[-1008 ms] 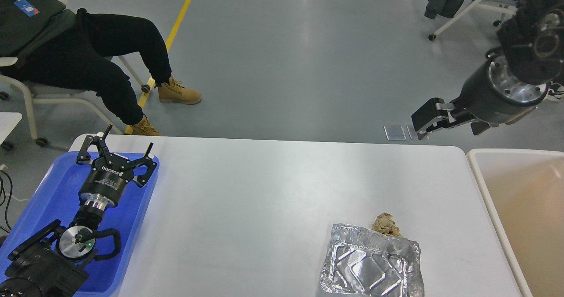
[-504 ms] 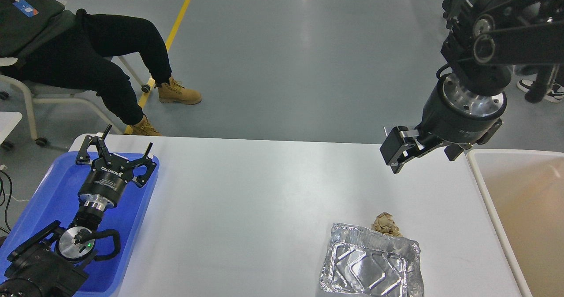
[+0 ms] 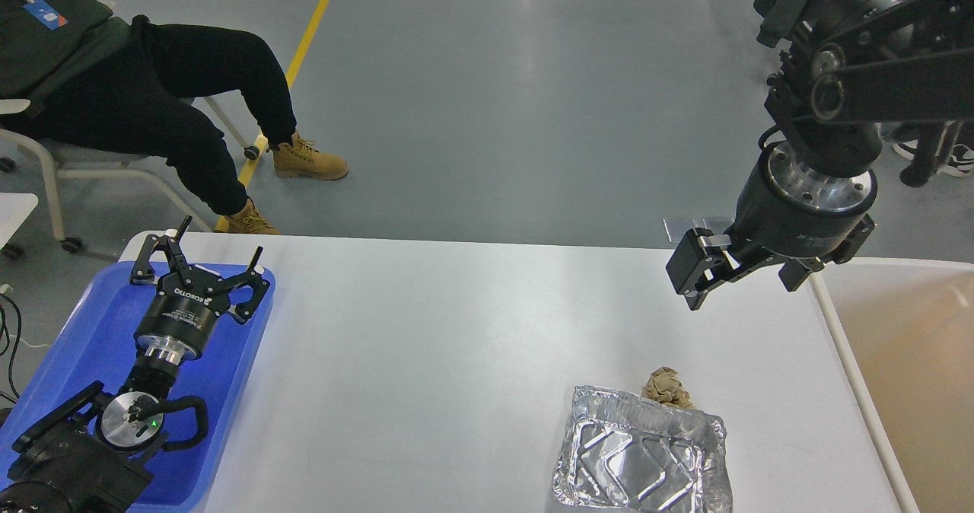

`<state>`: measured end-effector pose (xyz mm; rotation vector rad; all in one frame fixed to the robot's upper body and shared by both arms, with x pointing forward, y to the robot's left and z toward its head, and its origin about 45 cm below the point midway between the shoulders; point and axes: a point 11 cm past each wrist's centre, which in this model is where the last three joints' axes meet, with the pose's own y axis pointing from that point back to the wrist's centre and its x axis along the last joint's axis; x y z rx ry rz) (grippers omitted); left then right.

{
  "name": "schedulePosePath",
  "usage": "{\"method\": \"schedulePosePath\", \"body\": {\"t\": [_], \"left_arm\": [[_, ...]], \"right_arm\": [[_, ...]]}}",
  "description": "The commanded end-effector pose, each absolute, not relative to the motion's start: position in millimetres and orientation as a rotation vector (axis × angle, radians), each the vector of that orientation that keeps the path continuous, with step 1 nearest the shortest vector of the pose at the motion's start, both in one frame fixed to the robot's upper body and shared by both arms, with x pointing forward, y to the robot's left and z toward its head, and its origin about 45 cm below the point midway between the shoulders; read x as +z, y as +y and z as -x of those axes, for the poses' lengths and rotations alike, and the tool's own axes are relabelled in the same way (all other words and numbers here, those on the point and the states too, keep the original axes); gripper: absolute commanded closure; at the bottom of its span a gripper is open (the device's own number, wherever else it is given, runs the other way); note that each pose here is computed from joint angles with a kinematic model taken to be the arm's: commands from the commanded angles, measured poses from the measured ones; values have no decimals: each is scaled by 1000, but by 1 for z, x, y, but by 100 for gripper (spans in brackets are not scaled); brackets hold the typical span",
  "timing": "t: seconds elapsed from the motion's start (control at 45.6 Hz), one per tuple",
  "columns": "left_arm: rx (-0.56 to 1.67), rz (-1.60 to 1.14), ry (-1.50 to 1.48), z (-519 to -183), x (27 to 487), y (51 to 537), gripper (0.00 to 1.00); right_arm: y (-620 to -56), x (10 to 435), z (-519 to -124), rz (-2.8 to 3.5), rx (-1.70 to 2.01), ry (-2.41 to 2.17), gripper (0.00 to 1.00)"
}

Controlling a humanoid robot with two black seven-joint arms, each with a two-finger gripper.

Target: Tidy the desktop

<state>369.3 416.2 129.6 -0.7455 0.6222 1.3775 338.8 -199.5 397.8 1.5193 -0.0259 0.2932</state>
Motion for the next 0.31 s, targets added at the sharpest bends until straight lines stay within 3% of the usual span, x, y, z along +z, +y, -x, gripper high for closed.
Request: {"method": "schedulePosePath", "body": {"t": [0.0,0.285], "left_arm": [[1377,746,621,-370,130,416,1],[1376,747,623,-370,130,415,1]], "right_arm": [[-201,398,-339,-1519,282,-26,0],[-203,399,-340,-1513,287,-29,0]]}}
